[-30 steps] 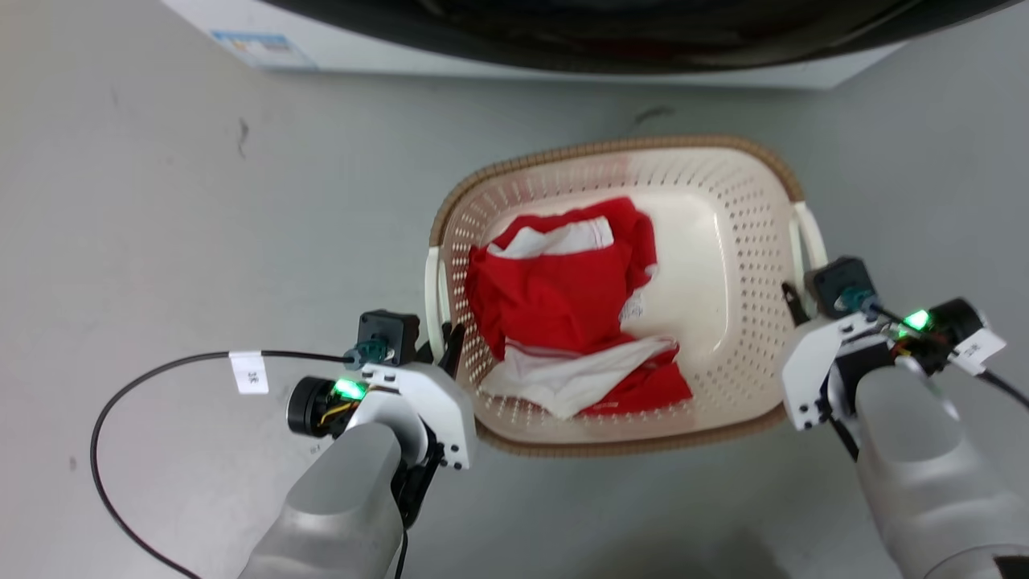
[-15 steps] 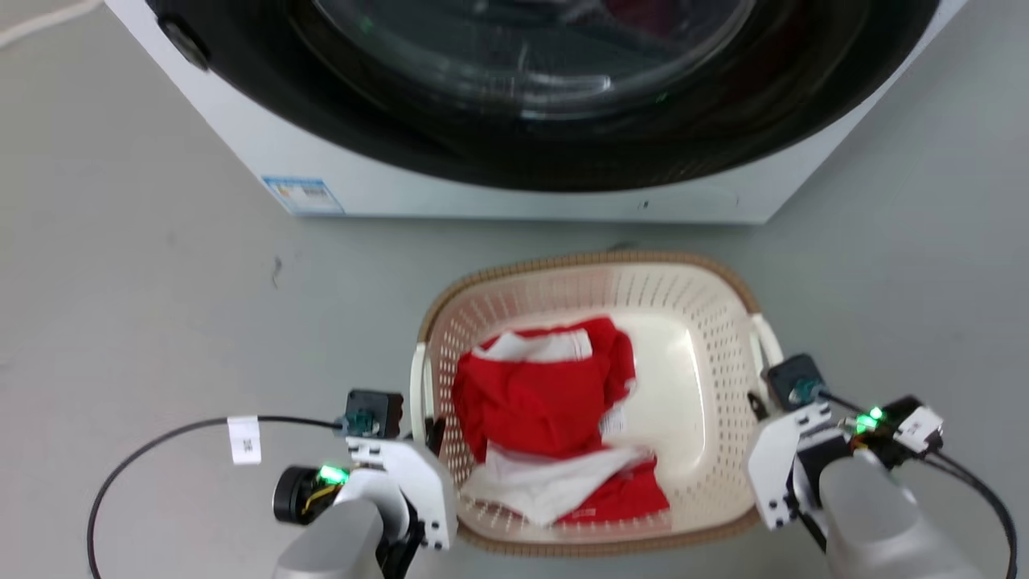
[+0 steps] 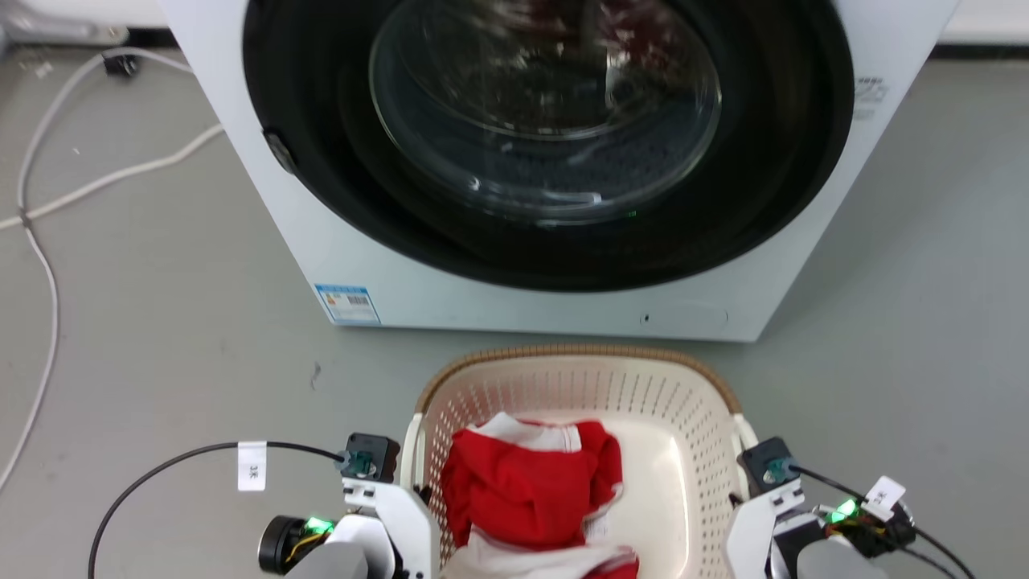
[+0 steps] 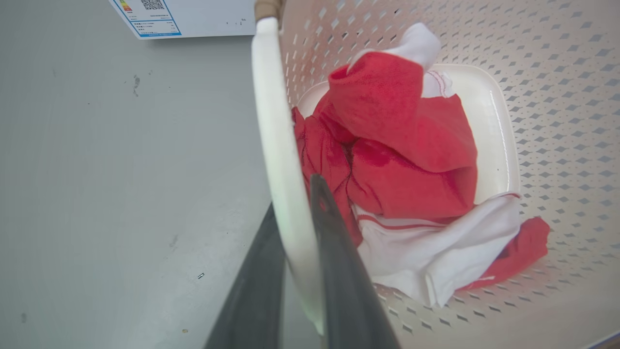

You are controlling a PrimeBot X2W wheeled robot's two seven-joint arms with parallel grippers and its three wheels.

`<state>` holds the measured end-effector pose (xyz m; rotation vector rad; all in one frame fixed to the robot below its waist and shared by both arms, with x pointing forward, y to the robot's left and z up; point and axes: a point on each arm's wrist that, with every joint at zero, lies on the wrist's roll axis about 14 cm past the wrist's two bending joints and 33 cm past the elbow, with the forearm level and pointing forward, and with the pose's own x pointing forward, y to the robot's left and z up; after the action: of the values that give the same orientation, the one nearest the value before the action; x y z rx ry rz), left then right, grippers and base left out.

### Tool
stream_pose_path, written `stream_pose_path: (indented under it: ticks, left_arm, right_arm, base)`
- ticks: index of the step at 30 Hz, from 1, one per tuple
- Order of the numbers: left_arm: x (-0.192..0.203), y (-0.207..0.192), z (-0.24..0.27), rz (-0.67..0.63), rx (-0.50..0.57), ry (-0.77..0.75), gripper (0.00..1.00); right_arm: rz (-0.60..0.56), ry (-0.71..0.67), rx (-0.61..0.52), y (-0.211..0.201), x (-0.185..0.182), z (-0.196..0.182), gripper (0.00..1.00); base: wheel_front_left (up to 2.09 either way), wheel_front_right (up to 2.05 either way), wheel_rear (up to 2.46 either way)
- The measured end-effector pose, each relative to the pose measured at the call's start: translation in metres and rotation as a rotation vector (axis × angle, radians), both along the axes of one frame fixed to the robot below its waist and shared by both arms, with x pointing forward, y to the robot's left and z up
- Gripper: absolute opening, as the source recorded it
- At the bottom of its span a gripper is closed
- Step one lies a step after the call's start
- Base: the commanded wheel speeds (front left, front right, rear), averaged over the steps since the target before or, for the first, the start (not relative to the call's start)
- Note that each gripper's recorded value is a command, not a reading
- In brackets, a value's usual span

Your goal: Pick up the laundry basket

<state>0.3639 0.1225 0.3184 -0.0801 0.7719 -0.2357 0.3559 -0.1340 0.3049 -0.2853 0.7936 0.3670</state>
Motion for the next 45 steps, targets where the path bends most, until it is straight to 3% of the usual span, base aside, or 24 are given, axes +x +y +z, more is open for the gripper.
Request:
stream_pose_path:
  ticks: [17, 45]
  left_arm:
    - [-0.029, 0.024, 0.016, 0.017, 0.047, 0.019, 0.00]
    - [-0.033, 0.028, 0.016, 0.026, 0.053, 0.029, 0.00]
  right_arm:
    - [0.026, 0.075, 0.027, 0.024, -0.036, 0.010, 0.00]
    - [0.033, 0.100, 0.040, 0.030, -0.039, 0.010, 0.00]
  base:
    - [0.00, 0.00, 0.00]
    - [0.00, 0.00, 0.00]
